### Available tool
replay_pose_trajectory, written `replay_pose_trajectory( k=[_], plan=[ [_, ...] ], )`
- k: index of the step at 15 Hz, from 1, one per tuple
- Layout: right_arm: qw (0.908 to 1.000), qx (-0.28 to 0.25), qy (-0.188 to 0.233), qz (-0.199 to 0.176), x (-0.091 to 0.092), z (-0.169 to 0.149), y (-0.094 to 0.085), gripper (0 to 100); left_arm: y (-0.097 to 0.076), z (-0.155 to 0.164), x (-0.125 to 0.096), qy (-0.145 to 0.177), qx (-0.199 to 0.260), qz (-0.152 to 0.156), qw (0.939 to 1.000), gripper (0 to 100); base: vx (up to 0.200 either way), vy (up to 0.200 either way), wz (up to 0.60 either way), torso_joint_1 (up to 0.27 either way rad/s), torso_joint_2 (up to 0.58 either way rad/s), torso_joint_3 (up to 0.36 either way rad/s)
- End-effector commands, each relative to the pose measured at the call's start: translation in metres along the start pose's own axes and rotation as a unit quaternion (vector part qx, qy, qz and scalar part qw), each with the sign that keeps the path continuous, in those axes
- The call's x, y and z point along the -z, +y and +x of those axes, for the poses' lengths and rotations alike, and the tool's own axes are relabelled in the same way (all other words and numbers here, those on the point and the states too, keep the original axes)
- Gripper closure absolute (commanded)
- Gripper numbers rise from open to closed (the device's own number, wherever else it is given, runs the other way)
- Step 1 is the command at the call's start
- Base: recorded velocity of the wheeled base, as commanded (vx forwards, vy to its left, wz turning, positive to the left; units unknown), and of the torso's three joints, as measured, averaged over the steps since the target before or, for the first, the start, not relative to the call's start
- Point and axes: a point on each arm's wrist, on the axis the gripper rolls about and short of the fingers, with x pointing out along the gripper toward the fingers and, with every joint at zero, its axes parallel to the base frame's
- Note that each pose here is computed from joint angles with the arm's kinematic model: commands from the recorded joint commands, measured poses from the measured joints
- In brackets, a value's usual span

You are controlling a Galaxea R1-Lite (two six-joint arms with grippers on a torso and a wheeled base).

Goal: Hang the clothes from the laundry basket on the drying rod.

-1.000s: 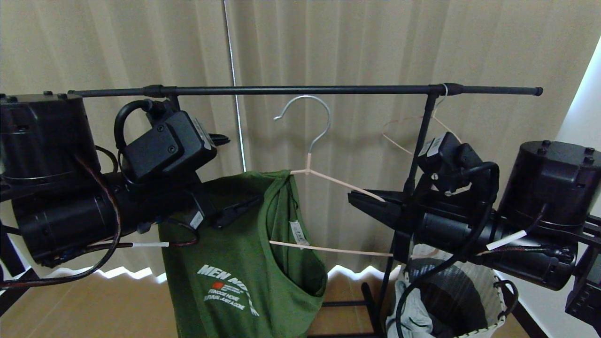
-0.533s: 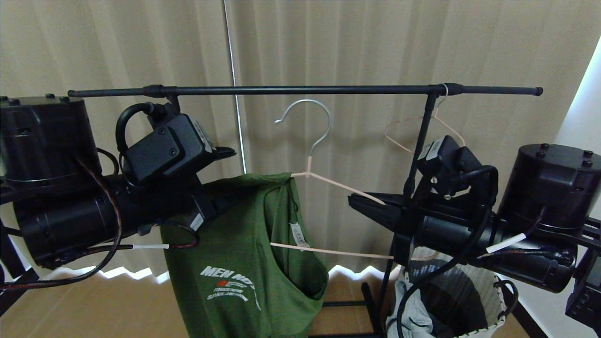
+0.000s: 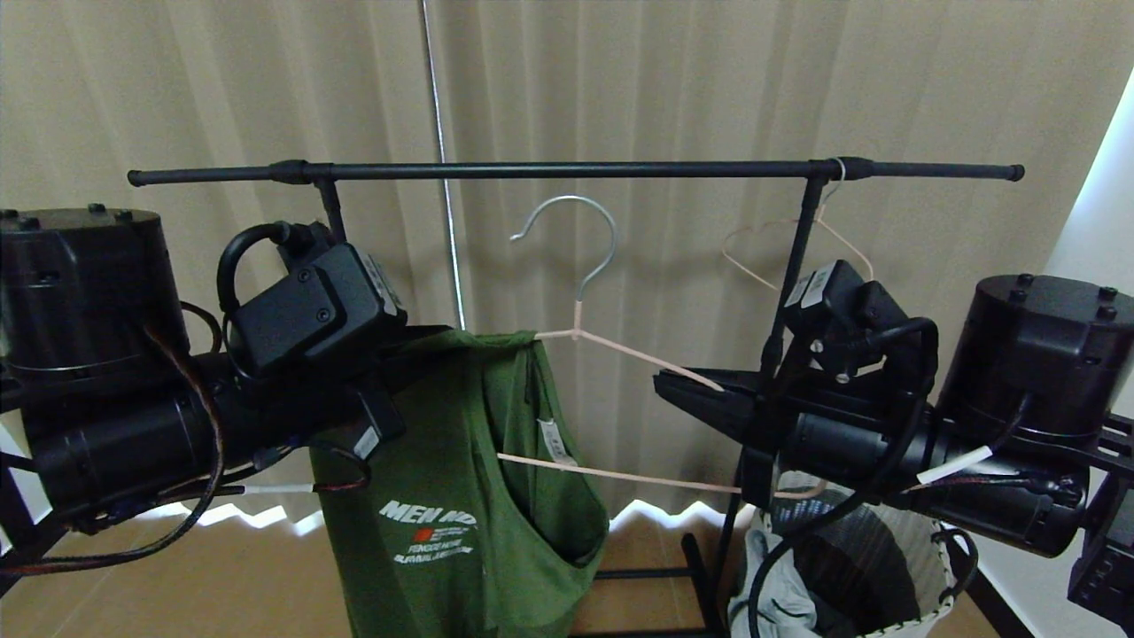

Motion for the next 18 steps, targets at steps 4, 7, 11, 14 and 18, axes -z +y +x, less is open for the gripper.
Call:
replay_pose_trajectory(
  k=[4, 7, 11, 14, 18],
  plan=[
    [1.0000, 0.002, 0.001, 0.000, 0.000, 0.000, 0.000, 100, 0.000, -0.005, 0.000, -0.011, -0.018, 0.001, 0.9998, 100, 0.000, 0.000, 0.00, 0.000, 0.00, 0.000],
    [1.0000, 0.007, -0.003, -0.001, -0.002, -0.001, -0.001, 0, 0.002, -0.005, 0.002, 0.003, -0.033, -0.003, 0.9994, 100, 0.000, 0.000, 0.00, 0.000, 0.00, 0.000],
    [0.9989, 0.046, -0.008, -0.003, -0.004, -0.011, -0.018, 0, 0.009, -0.007, 0.008, 0.071, -0.112, -0.024, 0.9909, 100, 0.000, 0.000, 0.00, 0.000, 0.00, 0.000],
    [0.9989, 0.046, 0.005, 0.001, 0.005, -0.017, -0.016, 0, 0.009, -0.005, 0.009, 0.095, -0.154, -0.087, 0.9796, 100, 0.000, 0.000, 0.00, 0.000, 0.00, 0.000],
    [0.9996, 0.028, 0.009, 0.004, 0.017, -0.012, -0.006, 0, 0.016, -0.010, -0.003, 0.047, -0.178, -0.162, 0.9695, 100, 0.000, 0.000, 0.00, 0.000, 0.00, 0.000]
  ],
)
